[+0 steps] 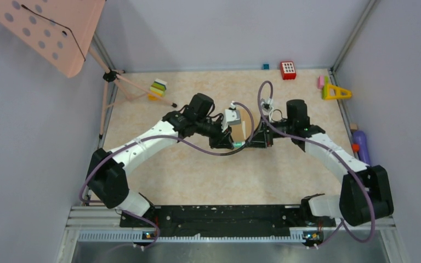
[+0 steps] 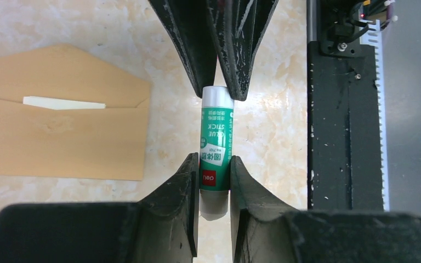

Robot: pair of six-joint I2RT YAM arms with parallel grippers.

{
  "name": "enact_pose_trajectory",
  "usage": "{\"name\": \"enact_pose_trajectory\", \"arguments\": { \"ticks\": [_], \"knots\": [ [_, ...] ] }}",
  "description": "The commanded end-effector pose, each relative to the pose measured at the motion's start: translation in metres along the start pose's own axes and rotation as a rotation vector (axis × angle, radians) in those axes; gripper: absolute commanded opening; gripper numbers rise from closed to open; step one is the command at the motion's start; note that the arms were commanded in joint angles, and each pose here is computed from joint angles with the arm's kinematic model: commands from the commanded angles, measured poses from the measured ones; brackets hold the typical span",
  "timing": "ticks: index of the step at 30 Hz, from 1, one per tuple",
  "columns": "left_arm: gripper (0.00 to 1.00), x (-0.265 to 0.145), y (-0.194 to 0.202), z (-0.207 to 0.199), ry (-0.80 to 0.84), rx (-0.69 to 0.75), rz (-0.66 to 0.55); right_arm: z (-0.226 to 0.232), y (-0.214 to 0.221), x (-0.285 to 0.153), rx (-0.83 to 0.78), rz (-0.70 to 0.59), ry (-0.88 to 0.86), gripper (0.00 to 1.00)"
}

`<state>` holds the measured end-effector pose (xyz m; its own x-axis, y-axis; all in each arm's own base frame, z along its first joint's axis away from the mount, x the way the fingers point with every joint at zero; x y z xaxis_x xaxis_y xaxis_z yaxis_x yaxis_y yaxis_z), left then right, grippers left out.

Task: Place the letter into the envelope and seal it
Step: Unscrew the solid glue.

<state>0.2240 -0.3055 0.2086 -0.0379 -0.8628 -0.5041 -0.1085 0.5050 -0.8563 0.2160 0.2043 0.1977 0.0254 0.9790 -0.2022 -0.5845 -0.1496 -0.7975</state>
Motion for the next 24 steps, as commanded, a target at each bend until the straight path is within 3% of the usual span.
{"name": "enact_pose_trajectory", "arguments": {
  "ticks": [1,5,9,14,16,20,24],
  "knots": [
    [0.00,-0.012,-0.015,0.022,-0.142,0.093,-0.033,0.013,-0.015,-0.005,0.313,0.012,-0.097,0.22],
    [0.00,-0.012,-0.014,0.023,-0.147,0.099,-0.028,0.008,-0.018,-0.008,0.390,0.007,-0.114,0.35],
    [0.00,-0.010,-0.013,0.020,-0.123,0.093,-0.032,0.007,-0.019,-0.012,0.263,0.004,-0.103,0.39],
    [0.00,-0.005,-0.013,0.006,-0.017,0.069,-0.051,0.003,-0.019,-0.019,-0.119,0.024,-0.036,0.43],
    [0.00,-0.001,-0.012,-0.002,0.049,0.046,-0.064,0.000,-0.015,-0.022,-0.302,-0.001,0.007,0.50],
    [0.00,0.006,-0.008,-0.015,0.170,-0.007,-0.077,0.013,-0.021,-0.028,-0.825,-0.119,0.043,0.53],
    [0.00,0.012,0.000,-0.017,0.210,-0.036,-0.063,0.015,-0.017,-0.026,-0.918,-0.114,-0.016,0.52]
  ]
}}
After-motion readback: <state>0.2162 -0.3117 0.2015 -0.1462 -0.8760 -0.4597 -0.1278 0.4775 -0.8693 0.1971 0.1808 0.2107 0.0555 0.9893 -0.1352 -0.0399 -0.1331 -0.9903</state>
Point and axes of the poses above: each gripper's point midway between its finger pads, its own x axis out along the fingers, its own z axis along the line the jaws close on, y = z × x, the point moved 3 cm from there along -x, back along the fingers, and after that the axes turned 4 degrees about x, right-handed, at the moved point
